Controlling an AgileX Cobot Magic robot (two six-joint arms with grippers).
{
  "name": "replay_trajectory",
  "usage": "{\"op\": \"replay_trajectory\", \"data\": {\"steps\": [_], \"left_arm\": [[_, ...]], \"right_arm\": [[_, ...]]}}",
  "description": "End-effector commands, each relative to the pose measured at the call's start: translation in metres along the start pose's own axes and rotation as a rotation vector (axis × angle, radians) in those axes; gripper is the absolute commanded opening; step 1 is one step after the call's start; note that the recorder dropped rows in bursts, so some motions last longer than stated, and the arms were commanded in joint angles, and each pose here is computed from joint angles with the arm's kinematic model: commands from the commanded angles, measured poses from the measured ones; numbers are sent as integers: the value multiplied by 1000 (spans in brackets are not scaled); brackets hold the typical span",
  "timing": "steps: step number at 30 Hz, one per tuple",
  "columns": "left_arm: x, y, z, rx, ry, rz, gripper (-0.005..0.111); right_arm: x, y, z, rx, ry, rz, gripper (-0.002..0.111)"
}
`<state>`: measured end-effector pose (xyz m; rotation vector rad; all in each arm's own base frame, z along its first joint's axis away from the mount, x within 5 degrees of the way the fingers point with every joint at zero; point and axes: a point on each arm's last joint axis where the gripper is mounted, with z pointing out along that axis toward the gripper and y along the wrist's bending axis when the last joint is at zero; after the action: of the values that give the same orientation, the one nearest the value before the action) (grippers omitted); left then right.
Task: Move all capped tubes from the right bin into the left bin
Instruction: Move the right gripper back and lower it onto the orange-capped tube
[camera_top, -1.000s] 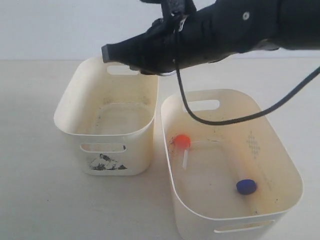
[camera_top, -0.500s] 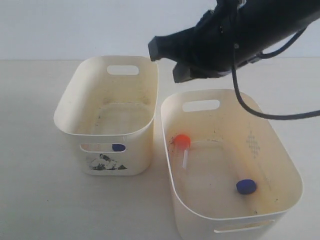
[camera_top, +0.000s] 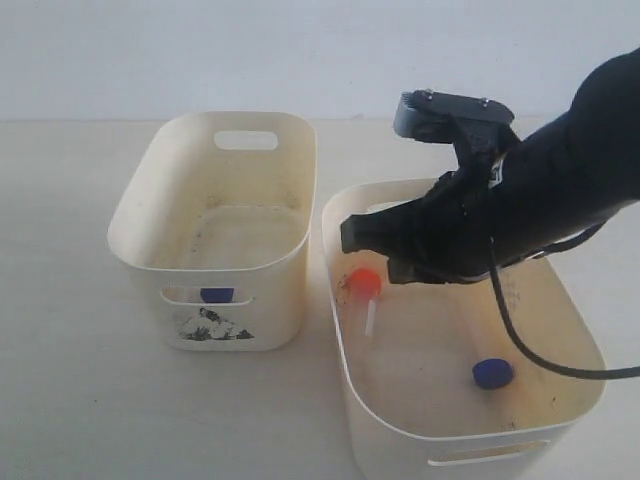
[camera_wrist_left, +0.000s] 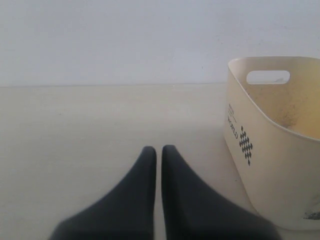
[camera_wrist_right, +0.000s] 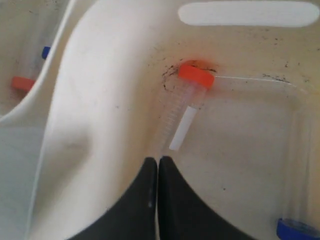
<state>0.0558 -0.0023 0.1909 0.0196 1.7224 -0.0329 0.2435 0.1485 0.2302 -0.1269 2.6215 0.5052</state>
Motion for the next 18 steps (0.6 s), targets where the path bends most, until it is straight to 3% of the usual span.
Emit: {"op": "replay_trajectory", "data": {"steps": [1, 6, 18], "left_arm": [[-1, 0, 0, -2, -7, -6, 4], [-1, 0, 0, -2, -7, -6, 4], [-1, 0, 0, -2, -7, -6, 4]], "right_arm": [[2, -4, 16, 5, 18, 43, 0], [10, -9, 46, 24, 114, 85, 0], [5, -32, 65, -105, 194, 70, 0]]}}
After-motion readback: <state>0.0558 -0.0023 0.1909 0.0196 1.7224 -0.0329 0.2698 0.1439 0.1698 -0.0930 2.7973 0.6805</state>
